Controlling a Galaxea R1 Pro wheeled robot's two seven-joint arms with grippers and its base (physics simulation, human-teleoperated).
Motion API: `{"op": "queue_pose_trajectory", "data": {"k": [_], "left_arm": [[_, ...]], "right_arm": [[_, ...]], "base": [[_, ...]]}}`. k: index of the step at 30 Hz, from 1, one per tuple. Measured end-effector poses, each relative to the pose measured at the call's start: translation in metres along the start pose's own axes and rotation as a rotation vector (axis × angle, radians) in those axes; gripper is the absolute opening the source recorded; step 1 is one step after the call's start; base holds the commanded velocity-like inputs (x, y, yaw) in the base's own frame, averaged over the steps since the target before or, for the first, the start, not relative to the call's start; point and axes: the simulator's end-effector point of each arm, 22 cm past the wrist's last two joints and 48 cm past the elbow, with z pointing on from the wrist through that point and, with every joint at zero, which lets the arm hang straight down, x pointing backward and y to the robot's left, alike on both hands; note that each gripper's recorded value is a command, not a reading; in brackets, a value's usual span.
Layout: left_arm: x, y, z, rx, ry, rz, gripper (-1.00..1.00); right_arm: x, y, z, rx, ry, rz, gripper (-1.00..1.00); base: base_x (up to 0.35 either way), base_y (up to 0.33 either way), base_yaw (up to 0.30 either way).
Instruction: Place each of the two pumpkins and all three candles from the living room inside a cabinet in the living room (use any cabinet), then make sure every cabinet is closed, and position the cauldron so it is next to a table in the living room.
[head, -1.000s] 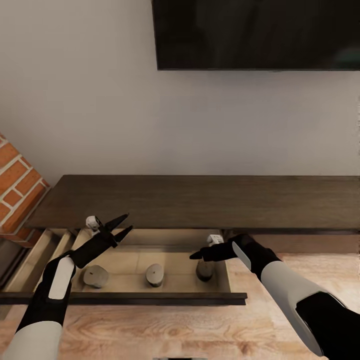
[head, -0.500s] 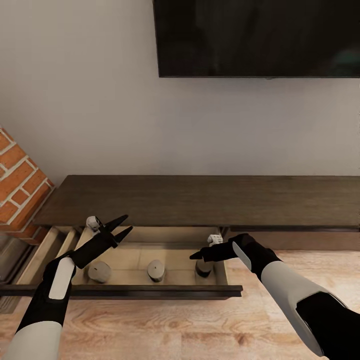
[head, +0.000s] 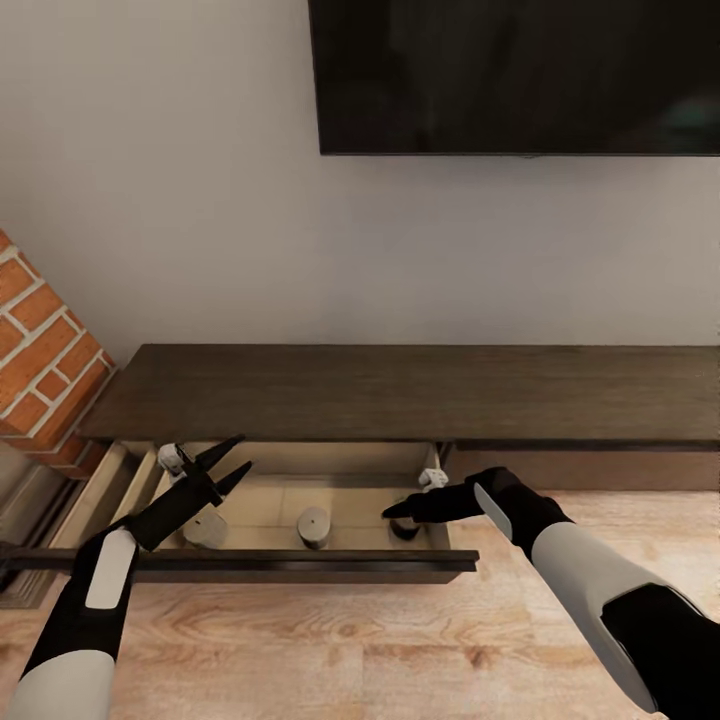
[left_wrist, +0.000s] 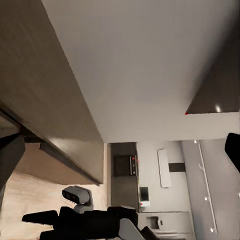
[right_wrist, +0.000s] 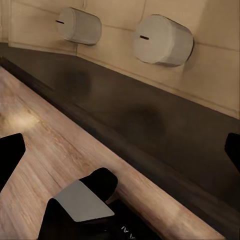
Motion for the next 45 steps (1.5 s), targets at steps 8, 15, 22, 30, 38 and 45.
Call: {"op": "queue_pose_trajectory", "data": {"k": [8, 15, 22, 30, 38, 45], "left_arm": [[-0.006, 0.022, -0.033, -0.076, -0.005, 0.007, 1.0], [0.011, 0.047, -0.054, -0.157, 0.046, -0.004, 1.0], [0.042, 0.072, -0.069, -0.231, 0.122, -0.034, 1.0], [0.091, 0.128, -0.082, -0.414, 0.27, -0.002, 1.0], [0.146, 0.204, -0.106, -0.669, 0.441, 0.193, 1.0], [0.171, 0.317, -0.167, -1.149, 0.424, 0.623, 1.0]], "right_arm": [[0.001, 0.003, 0.002, -0.005, 0.006, -0.008, 1.0], [0.004, 0.001, 0.003, 0.0, 0.013, -0.005, 1.0], [0.008, -0.001, 0.004, 0.001, 0.017, 0.004, 1.0], [0.07, -0.014, 0.024, 0.024, 0.095, 0.005, 1.0], [0.161, -0.06, 0.057, 0.224, 0.139, -0.117, 1.0], [0.184, -0.087, 0.083, 0.54, -0.161, -0.272, 1.0]], "base": [[-0.278, 0.0, 0.0], [-0.244, 0.0, 0.0], [-0.089, 0.0, 0.0], [-0.003, 0.0, 0.0], [0.0, 0.0, 0.0], [0.0, 0.0, 0.0]]}}
